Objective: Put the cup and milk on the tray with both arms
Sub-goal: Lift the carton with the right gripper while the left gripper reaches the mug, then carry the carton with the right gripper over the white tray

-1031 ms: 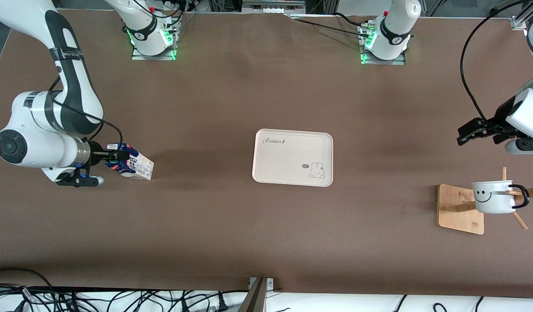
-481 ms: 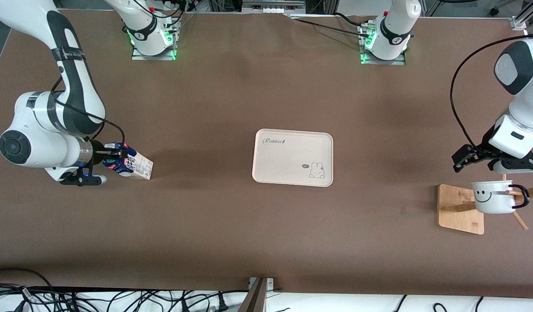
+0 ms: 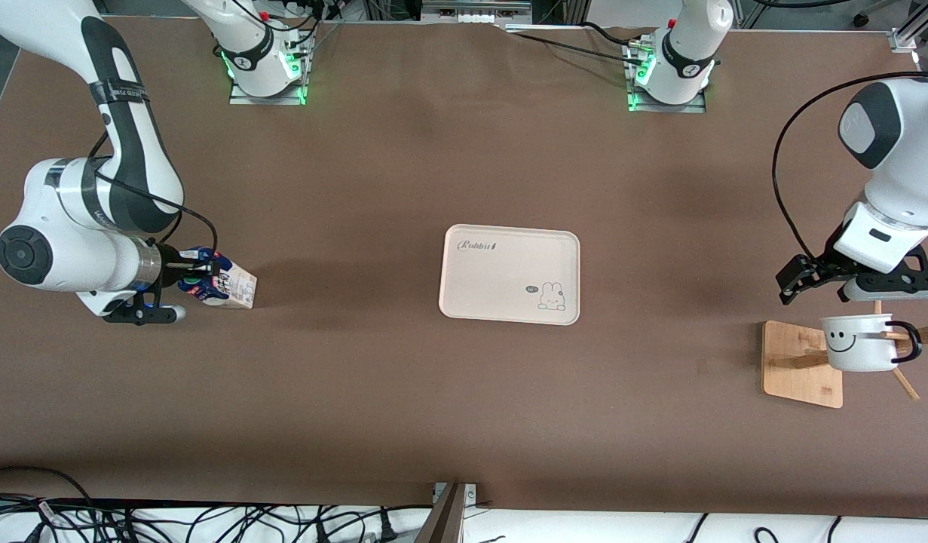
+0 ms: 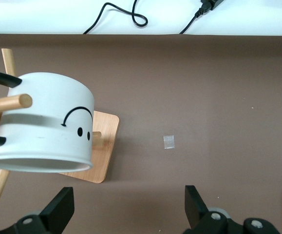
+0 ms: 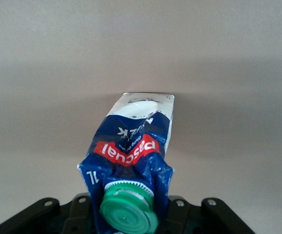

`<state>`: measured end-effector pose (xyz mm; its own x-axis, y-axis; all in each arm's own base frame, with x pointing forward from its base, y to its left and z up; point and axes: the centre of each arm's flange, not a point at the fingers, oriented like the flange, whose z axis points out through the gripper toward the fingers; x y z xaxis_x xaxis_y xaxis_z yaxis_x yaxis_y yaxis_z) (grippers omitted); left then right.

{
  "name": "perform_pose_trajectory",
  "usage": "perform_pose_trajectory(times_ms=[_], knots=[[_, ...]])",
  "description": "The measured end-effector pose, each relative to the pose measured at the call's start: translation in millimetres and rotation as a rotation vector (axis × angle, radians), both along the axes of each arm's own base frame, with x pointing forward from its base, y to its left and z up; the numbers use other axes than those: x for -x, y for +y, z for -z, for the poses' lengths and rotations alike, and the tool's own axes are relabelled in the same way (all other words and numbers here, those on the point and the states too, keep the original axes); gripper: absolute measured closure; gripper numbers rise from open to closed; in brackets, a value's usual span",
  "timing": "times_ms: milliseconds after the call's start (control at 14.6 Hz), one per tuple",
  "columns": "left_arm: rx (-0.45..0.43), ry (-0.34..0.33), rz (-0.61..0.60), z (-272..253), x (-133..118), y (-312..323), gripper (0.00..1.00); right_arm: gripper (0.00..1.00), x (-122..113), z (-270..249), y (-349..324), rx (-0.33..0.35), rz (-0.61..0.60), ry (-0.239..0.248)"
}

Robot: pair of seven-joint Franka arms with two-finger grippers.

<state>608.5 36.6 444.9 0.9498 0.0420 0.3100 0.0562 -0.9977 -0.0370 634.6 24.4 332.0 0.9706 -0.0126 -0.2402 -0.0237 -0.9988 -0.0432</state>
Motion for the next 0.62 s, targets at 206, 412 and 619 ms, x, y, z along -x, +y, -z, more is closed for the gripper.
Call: perform_pose_trajectory(times_ms=[206, 412, 619], knots=[[-0.001, -0.026, 0.001, -7.8, 0.1, -0.1, 0.0, 0.69, -3.3, -29.7, 12.0, -0.012, -0.016, -0.052], [-0.002, -0.084, -0.001, -5.7, 2.2, 1.9, 0.0, 0.69, 0.8, -71.2, 35.6, -0.03, -0.052, -0.117], [-0.002, -0.134, -0.012, 24.9, 15.3, 9.9, 0.0, 0.69, 4.8, -104.7, 67.1, -0.087, -0.062, -0.166]])
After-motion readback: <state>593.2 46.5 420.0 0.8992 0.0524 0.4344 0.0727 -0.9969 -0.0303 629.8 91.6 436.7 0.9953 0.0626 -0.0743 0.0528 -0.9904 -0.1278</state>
